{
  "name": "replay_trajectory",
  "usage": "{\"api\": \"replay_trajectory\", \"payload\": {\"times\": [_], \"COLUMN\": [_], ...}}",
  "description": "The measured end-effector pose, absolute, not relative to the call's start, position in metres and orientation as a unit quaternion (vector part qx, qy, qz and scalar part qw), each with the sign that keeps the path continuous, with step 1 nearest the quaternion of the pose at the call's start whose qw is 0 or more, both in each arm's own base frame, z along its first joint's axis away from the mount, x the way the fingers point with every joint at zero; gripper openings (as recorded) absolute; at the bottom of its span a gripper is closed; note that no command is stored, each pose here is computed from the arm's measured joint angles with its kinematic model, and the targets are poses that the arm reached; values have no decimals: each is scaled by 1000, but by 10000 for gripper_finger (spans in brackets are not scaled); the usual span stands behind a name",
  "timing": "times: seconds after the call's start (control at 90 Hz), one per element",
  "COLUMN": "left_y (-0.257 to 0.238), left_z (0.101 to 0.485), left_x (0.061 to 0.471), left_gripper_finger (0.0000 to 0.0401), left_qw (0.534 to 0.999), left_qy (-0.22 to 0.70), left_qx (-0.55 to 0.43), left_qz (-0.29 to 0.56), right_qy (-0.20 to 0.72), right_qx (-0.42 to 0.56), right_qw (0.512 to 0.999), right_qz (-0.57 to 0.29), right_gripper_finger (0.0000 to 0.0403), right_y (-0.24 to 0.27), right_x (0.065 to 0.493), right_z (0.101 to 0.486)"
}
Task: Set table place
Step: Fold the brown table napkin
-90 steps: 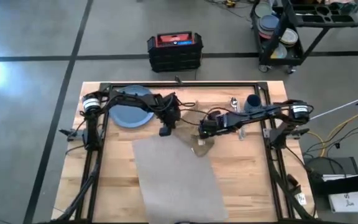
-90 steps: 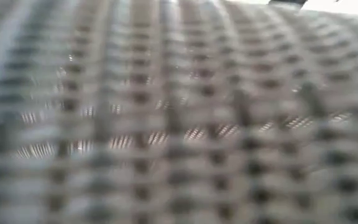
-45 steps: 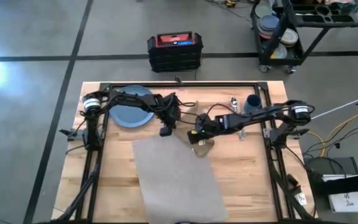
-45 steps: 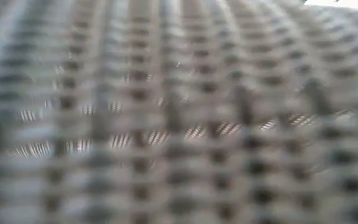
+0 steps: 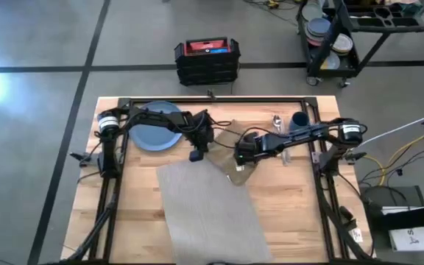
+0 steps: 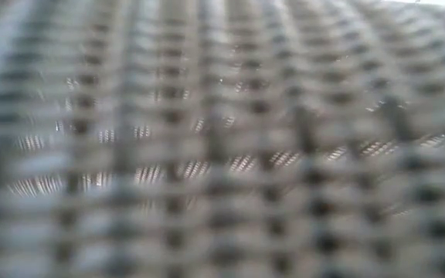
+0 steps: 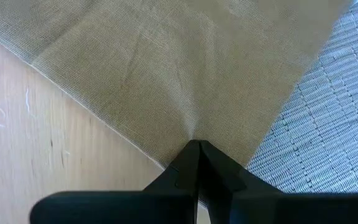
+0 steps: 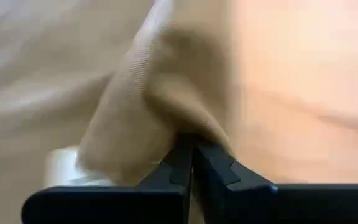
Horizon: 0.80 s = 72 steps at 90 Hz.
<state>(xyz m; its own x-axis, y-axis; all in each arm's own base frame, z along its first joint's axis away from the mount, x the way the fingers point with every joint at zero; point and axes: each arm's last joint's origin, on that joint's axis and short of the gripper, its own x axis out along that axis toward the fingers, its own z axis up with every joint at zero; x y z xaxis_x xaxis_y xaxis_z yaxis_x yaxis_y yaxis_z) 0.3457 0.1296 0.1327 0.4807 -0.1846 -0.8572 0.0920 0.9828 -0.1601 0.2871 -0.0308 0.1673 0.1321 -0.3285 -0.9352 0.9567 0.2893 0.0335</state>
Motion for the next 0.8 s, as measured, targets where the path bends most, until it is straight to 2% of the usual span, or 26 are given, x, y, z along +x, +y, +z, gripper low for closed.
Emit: {"api": "replay_trajectory", "payload": {"times": [0.178,0.367,0.656,0.8], "left_y": [130,130,129,129], "left_z": [133,132,132,132], "left_x": [346,346,346,346], "left_gripper_finger": [0,0,0,0], "left_qw": [859,859,861,861], "left_qy": [503,503,500,498], "left_qx": [-46,-47,-48,-52], "left_qz": [-81,-81,-84,-87], "right_qy": [385,368,402,430], "right_qx": [366,384,392,389], "right_qw": [722,751,747,725], "right_qz": [-443,-392,-357,-372], "right_gripper_finger": [0,0,0,0], "right_y": [-24,-23,-29,-40], "right_x": [279,287,314,319], "right_z": [209,216,177,152]}}
